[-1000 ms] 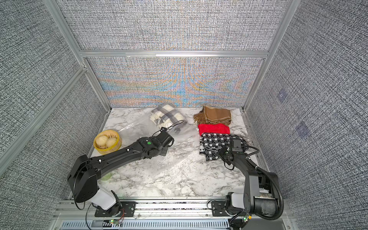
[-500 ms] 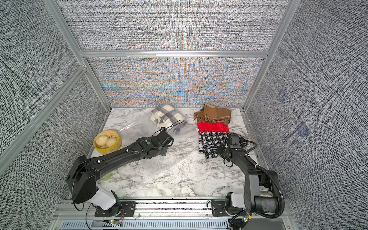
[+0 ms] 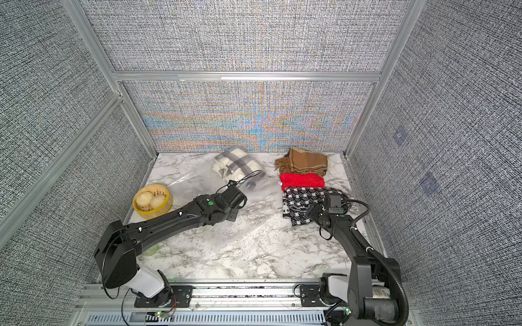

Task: Take the scarf out of the vacuum bag
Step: Move the scarf to the center of the board, then take out the scarf from the vacuum bag.

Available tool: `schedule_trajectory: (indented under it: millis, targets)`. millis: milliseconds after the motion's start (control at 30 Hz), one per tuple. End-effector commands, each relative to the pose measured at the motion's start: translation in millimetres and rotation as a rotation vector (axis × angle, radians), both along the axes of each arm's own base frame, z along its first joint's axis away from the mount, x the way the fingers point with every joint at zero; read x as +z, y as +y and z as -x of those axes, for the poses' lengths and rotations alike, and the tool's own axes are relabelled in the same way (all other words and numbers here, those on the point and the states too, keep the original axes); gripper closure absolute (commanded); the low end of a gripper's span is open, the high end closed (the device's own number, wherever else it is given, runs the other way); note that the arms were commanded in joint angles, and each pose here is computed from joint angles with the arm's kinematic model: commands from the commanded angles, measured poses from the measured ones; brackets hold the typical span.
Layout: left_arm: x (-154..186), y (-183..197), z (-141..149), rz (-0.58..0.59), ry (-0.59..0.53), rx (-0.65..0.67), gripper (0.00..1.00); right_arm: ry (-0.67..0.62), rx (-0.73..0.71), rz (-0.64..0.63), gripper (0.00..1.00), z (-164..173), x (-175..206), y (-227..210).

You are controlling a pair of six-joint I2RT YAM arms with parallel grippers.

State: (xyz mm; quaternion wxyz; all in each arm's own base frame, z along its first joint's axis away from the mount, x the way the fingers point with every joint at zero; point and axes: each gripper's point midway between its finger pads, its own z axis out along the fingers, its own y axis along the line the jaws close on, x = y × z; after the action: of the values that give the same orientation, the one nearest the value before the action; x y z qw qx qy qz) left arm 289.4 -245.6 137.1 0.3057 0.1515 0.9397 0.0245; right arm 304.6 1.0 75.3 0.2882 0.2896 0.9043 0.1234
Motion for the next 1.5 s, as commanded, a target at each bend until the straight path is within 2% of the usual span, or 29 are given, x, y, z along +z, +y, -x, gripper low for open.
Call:
schedule_trajectory:
  millis: [0,200,300,333,467,500,633,667,833,933,1000,1100,1167,1200,1267,1333,1467]
  targets:
    - [5.6,1.0,3.3,0.006,0.001,-0.014,1.00,-0.001,-0.002,-0.002,0.19,15.2,5.5,1.3]
    - [7.1,0.5,3.4,0.005,-0.002,-0.018,1.00,-0.137,0.094,-0.116,0.19,28.4,30.8,29.1]
    - [11.2,1.5,3.4,0.011,-0.012,-0.018,1.00,-0.232,0.214,-0.209,0.19,25.2,48.8,57.3]
    - [12.1,2.2,3.5,0.012,-0.015,-0.018,1.00,-0.251,0.242,-0.204,0.18,25.4,53.9,64.9]
    - [20.4,3.3,5.1,0.028,-0.031,-0.028,1.00,-0.237,0.365,0.033,0.13,38.5,64.1,101.1]
    - [22.1,2.7,5.9,0.038,-0.031,-0.030,1.00,-0.239,0.395,0.055,0.13,41.4,64.4,112.4]
    - [27.4,0.4,9.4,0.074,-0.034,-0.042,1.00,-0.299,0.525,0.027,0.11,43.6,59.6,170.6]
    - [28.7,0.7,9.7,0.079,-0.038,-0.042,1.00,-0.308,0.564,0.032,0.05,42.8,57.8,187.5]
    - [28.8,-3.8,13.2,0.101,-0.018,-0.055,1.00,-0.373,0.744,0.037,0.05,33.8,52.6,274.3]
    - [28.2,-5.1,13.6,0.109,-0.016,-0.056,1.00,-0.434,0.743,-0.030,0.18,17.6,53.6,307.3]
    - [28.6,-4.8,13.8,0.116,-0.017,-0.053,1.00,-0.428,0.717,-0.020,0.26,0.0,44.8,317.9]
    - [34.3,-2.5,14.7,0.131,-0.032,-0.047,1.00,-0.380,0.688,-0.010,0.40,-20.7,26.1,324.5]
    - [40.6,2.4,15.3,0.131,-0.050,-0.037,1.00,-0.402,0.661,-0.017,0.48,-34.2,19.1,326.2]
    - [45.2,5.5,15.1,0.134,-0.065,-0.031,1.00,-0.422,0.669,-0.027,0.56,-42.8,17.9,329.3]
    - [50.7,9.5,16.0,0.143,-0.083,-0.023,1.00,-0.394,0.677,-0.030,0.64,-60.0,9.7,330.5]
    - [53.2,9.4,17.4,0.168,-0.092,-0.022,1.00,-0.347,0.680,-0.030,0.64,-73.1,-1.8,328.6]
    - [45.5,-6.2,17.5,0.227,-0.097,-0.085,1.00,-0.380,0.669,-0.063,0.39,-92.4,-10.0,339.0]
